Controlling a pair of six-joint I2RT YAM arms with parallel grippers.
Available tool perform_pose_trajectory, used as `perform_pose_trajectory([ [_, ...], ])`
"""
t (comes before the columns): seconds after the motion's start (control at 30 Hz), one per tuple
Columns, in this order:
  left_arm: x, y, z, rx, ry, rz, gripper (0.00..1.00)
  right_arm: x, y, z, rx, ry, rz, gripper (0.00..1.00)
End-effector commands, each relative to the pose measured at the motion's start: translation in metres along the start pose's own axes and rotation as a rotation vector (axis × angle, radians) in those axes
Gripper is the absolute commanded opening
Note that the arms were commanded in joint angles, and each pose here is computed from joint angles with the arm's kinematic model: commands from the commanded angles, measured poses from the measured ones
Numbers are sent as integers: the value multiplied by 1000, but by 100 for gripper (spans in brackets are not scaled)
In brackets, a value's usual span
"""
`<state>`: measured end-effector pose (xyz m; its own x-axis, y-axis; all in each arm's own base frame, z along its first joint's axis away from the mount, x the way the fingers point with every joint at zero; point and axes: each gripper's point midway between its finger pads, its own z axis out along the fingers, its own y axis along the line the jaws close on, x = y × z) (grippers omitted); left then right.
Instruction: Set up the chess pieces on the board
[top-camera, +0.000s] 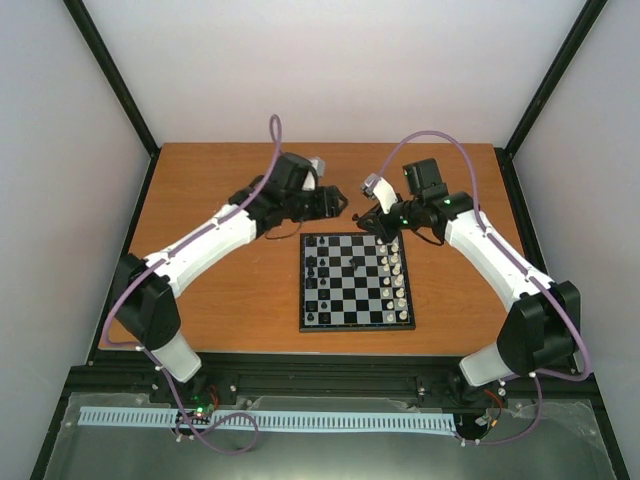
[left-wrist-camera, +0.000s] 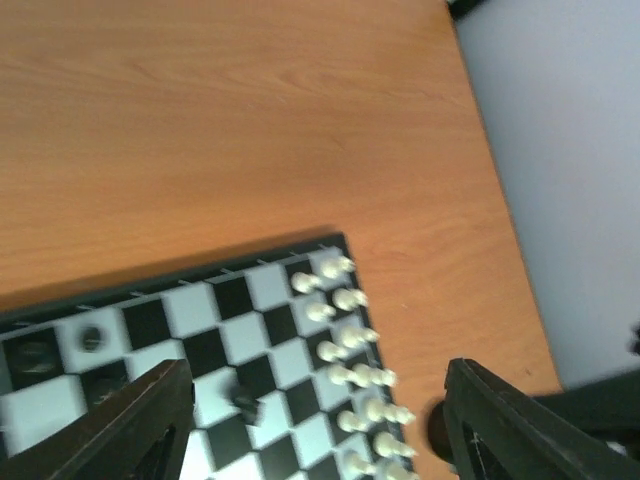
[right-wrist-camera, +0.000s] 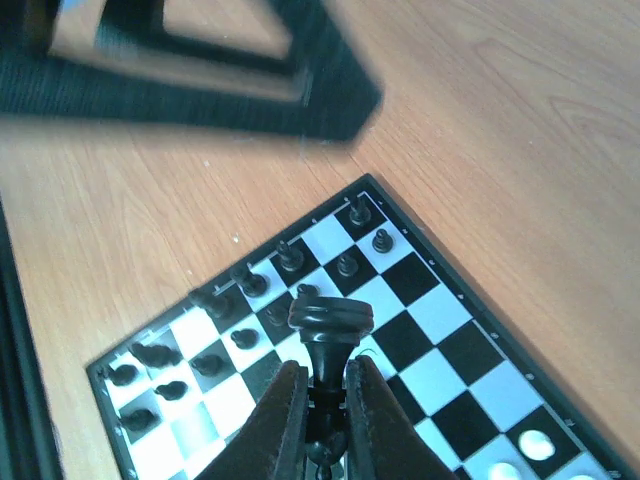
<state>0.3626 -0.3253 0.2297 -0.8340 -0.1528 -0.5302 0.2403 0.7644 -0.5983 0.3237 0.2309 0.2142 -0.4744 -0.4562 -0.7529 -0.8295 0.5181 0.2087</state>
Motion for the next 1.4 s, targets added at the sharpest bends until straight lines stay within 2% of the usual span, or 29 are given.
perform_pose_trajectory([
  [0.0,-33,41,-48,-152,-35,92,73,20,17,0,-32,158,-183,3],
  [0.17,-52,72,-69,-157,-36,122,73,45,25,9,48,355,-379,3],
  [0.27,-65,83,-84,-190,-98,151,74,58,26,13,76,480,-470,3],
  [0.43,-63,100,-93,-249,-139,177,75,82,32,19,65,671,-606,3],
  [0.83,-57,109,-93,-279,-134,187,75,136,57,63,-33,927,-720,3],
  [1.2,-54,109,-90,-267,-121,184,74,151,55,82,-23,969,-725,7],
  [1.37,-52,109,-88,-259,-115,182,74,149,58,85,-21,928,-715,18],
])
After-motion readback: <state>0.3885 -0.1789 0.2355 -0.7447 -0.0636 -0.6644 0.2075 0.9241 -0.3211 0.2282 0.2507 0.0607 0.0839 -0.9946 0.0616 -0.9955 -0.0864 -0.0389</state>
